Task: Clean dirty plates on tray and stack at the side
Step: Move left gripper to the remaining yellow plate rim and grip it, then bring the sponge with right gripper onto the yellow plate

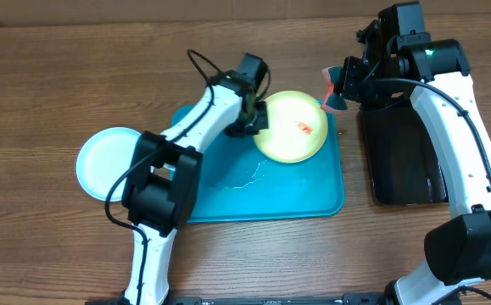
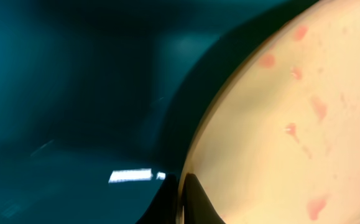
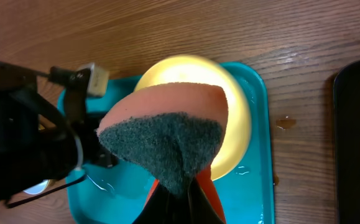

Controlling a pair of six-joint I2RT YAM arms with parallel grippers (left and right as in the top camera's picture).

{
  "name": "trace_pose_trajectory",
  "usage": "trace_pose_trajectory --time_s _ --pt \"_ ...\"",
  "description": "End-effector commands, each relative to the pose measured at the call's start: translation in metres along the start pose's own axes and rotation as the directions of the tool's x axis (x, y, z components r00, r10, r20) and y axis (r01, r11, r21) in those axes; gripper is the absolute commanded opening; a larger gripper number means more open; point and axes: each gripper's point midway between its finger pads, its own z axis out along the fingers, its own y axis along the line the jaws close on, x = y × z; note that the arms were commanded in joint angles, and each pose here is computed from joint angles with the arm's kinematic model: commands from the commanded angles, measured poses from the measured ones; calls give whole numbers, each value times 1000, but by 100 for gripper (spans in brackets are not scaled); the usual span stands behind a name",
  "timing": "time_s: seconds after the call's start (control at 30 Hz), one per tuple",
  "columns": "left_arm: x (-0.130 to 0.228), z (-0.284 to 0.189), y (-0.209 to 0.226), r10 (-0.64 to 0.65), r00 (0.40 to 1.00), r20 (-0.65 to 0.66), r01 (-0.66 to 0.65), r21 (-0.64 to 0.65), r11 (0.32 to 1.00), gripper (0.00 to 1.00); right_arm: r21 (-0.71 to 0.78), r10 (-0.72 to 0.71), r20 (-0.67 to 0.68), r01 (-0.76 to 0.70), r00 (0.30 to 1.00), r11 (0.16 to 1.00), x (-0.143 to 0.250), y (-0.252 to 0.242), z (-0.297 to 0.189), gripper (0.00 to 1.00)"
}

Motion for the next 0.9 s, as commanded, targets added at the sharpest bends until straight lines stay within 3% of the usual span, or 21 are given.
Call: trace_pose_trajectory --time_s 0.0,0.2,0.27,0.57,0.7,0.87 --pt "-3 -31 40 4 1000 -20 -6 -77 997 4 -11 -38 -10 38 999 999 5 14 3 4" --pt "51 -40 87 -18 966 -258 -29 -175 984 4 -26 -125 -114 122 986 992 33 47 42 4" --pt "60 -34 92 -24 958 -284 -31 -185 982 4 -14 -138 -162 137 977 990 45 52 61 4" --pt "88 7 100 -74 944 -322 30 -138 990 4 115 -112 -311 154 944 981 80 41 134 4" --pt "91 20 95 -87 942 -323 72 -58 996 4 145 -91 -380 157 920 977 99 29 162 4" --pt "90 21 95 -88 943 -322 75 -53 996 4 170 -46 -423 129 905 977 118 13 188 4"
